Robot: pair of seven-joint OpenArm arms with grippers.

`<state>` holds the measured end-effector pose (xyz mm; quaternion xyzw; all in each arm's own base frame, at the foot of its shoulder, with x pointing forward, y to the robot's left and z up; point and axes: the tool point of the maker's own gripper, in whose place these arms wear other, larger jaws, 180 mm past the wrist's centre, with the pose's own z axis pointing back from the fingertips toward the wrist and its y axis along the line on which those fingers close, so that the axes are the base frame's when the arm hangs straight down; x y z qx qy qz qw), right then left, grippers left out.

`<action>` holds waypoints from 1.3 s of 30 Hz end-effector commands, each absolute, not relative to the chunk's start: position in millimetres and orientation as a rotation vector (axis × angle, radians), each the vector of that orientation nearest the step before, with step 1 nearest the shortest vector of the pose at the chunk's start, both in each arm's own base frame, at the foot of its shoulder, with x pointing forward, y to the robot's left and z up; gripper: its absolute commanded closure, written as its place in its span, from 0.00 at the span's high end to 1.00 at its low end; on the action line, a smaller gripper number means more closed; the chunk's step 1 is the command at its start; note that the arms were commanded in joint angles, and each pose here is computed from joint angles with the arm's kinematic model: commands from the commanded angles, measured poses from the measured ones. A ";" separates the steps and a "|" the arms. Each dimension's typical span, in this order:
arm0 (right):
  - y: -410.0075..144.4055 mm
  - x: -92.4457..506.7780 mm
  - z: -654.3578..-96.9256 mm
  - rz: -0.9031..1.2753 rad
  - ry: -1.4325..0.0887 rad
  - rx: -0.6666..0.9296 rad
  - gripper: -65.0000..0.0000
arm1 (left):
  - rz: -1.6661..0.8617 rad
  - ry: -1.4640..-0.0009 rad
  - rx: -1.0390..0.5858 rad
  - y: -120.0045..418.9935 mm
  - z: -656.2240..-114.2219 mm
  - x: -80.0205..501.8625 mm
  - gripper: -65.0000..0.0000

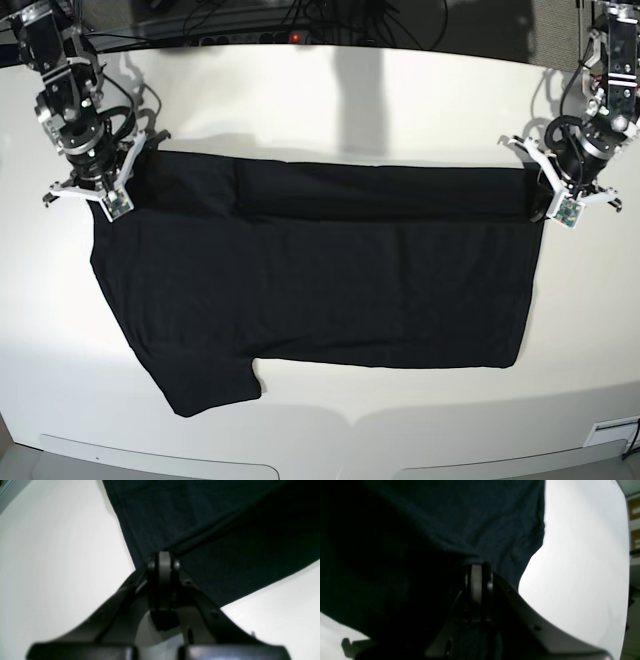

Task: Fold the T-shirt properly
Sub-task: 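Lift the shoulder edge with both grippers and fold it over the body, then pull the folded edge with both grippers toward the robot, straightening the shirt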

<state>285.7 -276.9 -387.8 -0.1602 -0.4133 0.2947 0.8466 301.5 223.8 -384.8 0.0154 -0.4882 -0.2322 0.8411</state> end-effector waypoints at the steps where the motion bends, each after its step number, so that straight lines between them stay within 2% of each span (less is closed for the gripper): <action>1: -283.8 298.8 -372.7 0.629 -0.912 -0.365 0.00 | -0.497 -1.086 0.047 227.8 -369.2 310.0 0.00; 18: -294.1 306.6 -384.9 0.637 -0.877 -0.347 0.00 | -0.499 -1.123 0.038 225.2 -363.6 312.4 0.01; 19: -294.0 306.7 -384.8 0.637 -0.877 -0.347 0.00 | -0.499 -1.122 0.039 225.3 -363.5 312.4 0.11; 21: -292.9 307.4 -383.9 0.639 -0.886 -0.344 0.18 | -0.499 -1.123 0.039 225.4 -363.5 312.5 0.30; 22: -291.8 308.4 -382.3 0.641 -0.897 -0.342 0.24 | -0.499 -1.122 0.039 225.4 -363.6 312.4 0.36; 24: -292.0 308.7 -381.7 0.644 -0.897 -0.347 0.26 | -0.498 -1.115 0.041 226.0 -364.7 312.0 0.39; 30: -280.8 314.5 -368.4 0.660 -0.937 -0.343 0.26 | -0.487 -1.034 0.060 230.8 -373.3 307.3 0.39; 34: -260.3 318.6 -349.3 0.643 -0.970 -0.301 0.26 | -0.385 -1.128 -0.078 212.6 -348.4 314.1 0.38; 36: -252.0 318.0 -343.4 0.625 -0.969 -0.276 0.23 | -0.332 -1.171 -0.148 204.2 -337.3 316.9 0.30; 39: -244.8 315.3 -344.7 0.605 -0.962 -0.261 0.07 | -0.282 -1.184 -0.164 197.7 -339.8 317.6 0.06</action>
